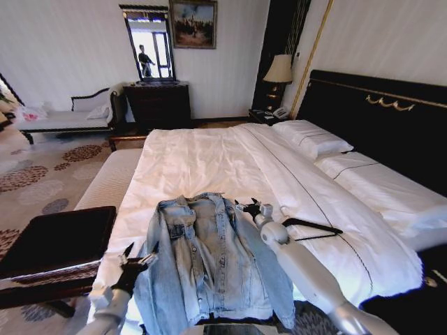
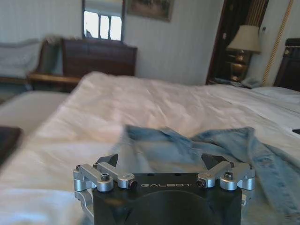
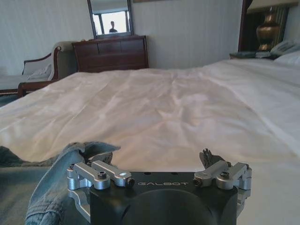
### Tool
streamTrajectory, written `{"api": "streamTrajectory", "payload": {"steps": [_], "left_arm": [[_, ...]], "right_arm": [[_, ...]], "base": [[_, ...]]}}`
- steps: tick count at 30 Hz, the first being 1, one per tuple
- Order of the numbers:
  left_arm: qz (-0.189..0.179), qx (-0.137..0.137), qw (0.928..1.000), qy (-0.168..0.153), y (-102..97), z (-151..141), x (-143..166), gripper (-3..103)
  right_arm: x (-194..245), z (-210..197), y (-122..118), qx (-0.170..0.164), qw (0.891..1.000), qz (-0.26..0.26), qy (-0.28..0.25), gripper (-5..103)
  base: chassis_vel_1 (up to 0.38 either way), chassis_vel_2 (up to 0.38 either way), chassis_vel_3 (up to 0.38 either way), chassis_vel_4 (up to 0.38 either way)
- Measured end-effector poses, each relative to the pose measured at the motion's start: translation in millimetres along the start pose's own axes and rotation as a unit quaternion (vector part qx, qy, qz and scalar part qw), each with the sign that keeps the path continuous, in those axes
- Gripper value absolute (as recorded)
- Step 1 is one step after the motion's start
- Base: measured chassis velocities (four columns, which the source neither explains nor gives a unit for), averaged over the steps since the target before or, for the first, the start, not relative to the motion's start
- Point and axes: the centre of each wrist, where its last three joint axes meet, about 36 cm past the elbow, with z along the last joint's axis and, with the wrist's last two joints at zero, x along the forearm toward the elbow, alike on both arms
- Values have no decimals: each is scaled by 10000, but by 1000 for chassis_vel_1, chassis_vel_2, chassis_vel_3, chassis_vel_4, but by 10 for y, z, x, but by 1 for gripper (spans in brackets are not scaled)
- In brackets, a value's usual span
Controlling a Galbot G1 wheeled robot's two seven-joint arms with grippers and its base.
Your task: Pick up the clothes from the bed and hang them on the clothes hanger.
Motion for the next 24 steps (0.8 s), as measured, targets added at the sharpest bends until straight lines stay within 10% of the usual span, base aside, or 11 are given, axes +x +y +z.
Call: {"api": "streamTrajectory", "payload": {"steps": [10, 24], "left_arm": [[129, 316, 9991, 250, -349, 0, -734, 100], [498, 58, 9973, 532, -557, 155, -1772, 100]], "right_arm": [[-21, -131, 156, -24, 9997, -220, -68, 100], [-44, -155, 155, -86, 9997, -236, -44, 100]], "base": [[0, 0, 0, 0], [0, 0, 0, 0]]}}
